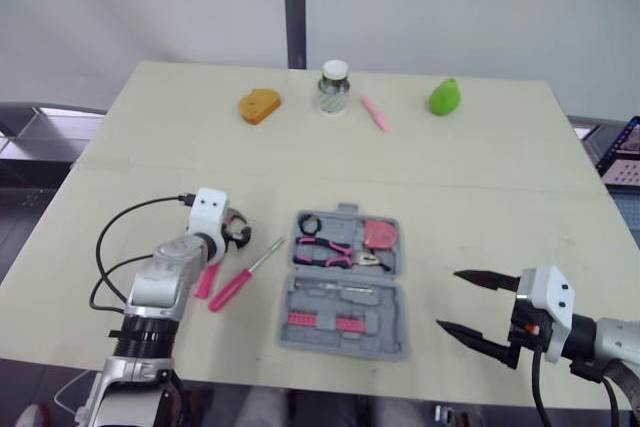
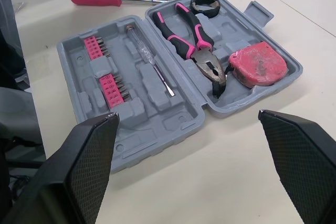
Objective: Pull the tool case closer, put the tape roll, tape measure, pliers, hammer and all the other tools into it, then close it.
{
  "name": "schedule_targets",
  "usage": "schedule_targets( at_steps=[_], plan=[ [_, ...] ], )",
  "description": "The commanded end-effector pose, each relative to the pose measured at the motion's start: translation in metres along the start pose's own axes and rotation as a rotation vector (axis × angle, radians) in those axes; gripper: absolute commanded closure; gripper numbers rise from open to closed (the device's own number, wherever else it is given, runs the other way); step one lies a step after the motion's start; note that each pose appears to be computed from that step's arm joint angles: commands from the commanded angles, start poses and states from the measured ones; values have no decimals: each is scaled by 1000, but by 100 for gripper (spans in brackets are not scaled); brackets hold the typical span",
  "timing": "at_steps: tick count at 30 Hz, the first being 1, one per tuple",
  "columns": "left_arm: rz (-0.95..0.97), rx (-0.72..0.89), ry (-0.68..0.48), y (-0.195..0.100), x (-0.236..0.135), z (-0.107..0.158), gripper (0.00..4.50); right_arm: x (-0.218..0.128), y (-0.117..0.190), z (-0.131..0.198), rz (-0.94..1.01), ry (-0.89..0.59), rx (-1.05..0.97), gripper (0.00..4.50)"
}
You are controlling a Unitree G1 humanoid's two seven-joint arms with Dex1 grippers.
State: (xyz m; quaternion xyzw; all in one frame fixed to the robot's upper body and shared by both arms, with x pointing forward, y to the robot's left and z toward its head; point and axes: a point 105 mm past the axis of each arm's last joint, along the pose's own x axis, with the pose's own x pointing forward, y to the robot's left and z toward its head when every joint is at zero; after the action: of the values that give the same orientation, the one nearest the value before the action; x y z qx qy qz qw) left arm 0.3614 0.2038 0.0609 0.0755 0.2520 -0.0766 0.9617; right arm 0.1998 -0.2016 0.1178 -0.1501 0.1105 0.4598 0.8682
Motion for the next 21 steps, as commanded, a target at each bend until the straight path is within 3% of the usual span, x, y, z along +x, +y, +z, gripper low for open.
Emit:
schedule_targets(
  at_steps=[1, 4, 10, 21],
  plan=[
    [9, -2, 10, 1, 2, -3, 28, -4, -2, 10, -15, -22, -32, 0],
    [11, -6, 10, 2, 3, -4, 142, -4, -2, 10, -15, -21, -32, 0],
    [13, -1, 9, 2, 4, -4, 443, -4, -2, 10, -14, -19, -32, 0],
    [14, -1, 5, 6, -2, -5, 447, -2, 0, 11, -12, -23, -28, 0]
  ],
)
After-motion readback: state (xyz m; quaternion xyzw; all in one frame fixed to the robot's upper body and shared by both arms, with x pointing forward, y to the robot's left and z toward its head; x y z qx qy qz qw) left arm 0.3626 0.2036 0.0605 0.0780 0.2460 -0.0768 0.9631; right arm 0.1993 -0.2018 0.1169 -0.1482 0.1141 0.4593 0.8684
